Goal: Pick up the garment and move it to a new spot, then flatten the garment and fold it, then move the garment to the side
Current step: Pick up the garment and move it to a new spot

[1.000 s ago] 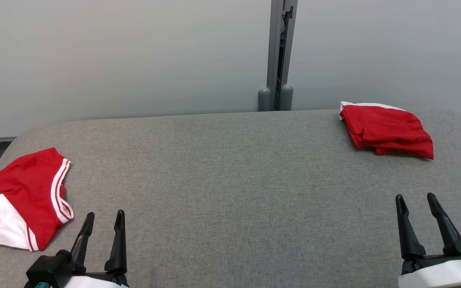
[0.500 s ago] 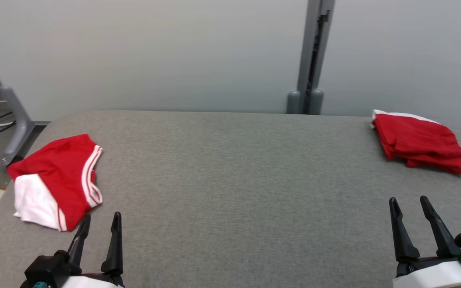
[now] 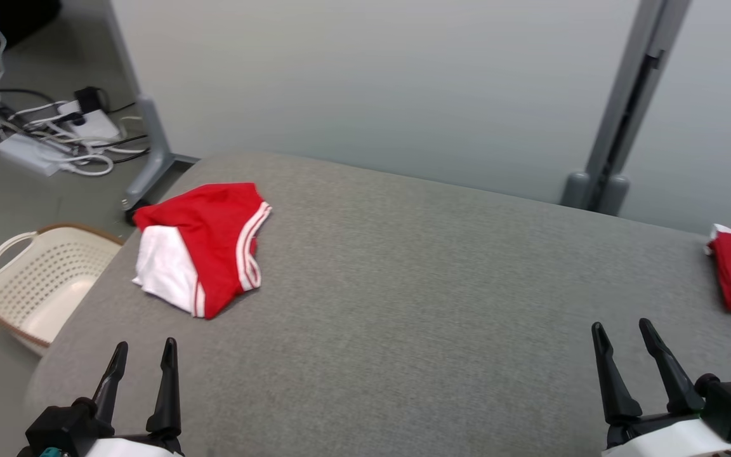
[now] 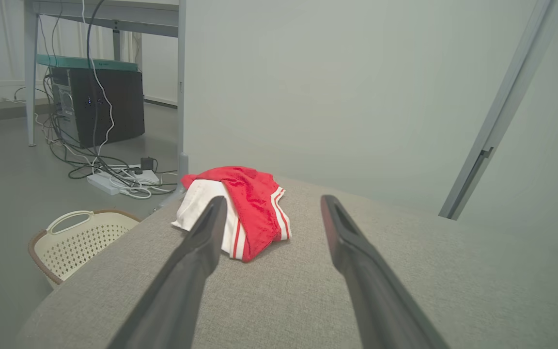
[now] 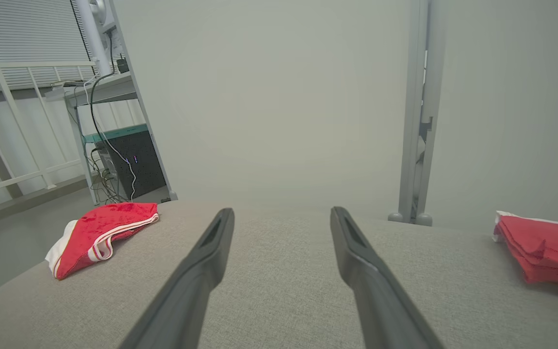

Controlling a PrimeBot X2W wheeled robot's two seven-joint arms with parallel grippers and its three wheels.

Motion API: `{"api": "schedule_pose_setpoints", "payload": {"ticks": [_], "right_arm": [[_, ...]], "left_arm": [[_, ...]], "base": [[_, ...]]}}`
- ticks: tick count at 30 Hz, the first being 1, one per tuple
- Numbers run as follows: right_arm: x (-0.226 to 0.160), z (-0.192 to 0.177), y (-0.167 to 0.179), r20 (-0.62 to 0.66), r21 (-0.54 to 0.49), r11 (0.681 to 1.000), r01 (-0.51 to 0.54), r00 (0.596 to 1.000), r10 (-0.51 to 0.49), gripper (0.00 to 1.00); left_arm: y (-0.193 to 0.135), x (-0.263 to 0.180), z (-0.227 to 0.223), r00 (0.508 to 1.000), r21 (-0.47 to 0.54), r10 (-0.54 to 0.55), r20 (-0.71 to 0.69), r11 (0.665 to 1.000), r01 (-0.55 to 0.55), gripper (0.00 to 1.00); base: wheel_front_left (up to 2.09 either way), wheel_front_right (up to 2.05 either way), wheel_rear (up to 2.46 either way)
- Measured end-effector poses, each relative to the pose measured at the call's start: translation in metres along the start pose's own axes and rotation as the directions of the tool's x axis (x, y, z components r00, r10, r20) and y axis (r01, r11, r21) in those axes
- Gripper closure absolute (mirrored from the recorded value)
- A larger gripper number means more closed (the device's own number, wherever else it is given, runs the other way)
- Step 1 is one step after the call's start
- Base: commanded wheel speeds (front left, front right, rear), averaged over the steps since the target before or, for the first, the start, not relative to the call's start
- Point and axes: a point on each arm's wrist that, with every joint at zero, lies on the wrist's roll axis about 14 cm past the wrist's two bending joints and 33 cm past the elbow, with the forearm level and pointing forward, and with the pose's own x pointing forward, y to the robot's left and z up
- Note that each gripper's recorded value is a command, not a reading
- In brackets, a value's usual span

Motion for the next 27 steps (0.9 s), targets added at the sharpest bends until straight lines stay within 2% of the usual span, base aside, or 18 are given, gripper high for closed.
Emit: {"api": "schedule_pose_setpoints", "payload": {"ticks": [6,13,20,23,27], "right_arm": [[0.015,-0.01,0.035,-0.027,0.019,0.994,-0.106,0.994,0.106,0.0],[0.026,-0.018,0.06,-0.046,0.032,0.983,-0.183,0.982,0.185,0.0],[0.028,-0.02,0.065,-0.053,0.04,0.979,-0.199,0.978,0.201,0.0],[0.027,-0.02,0.065,-0.053,0.04,0.98,-0.197,0.979,0.199,0.0],[0.023,-0.017,0.058,-0.045,0.038,0.983,-0.178,0.983,0.179,0.0]], "left_arm": [[0.027,-0.018,0.006,0.996,0.001,0.085,0.017,0.996,-0.085,0.0],[0.043,-0.032,0.009,0.99,-0.003,0.14,0.024,0.99,-0.14,0.0],[0.043,-0.032,0.011,0.989,-0.002,0.142,0.028,0.99,-0.142,0.0],[0.041,-0.029,0.01,0.99,-0.05,0.141,0.006,0.989,-0.141,0.0],[0.041,-0.006,0.035,0.996,-0.012,0.093,0.008,0.996,-0.093,0.0]], "base": [[0.0,0.0,0.0],[0.0,0.0,0.0],[0.0,0.0,0.0],[0.0,0.0,0.0],[0.0,0.0,0.0]]}}
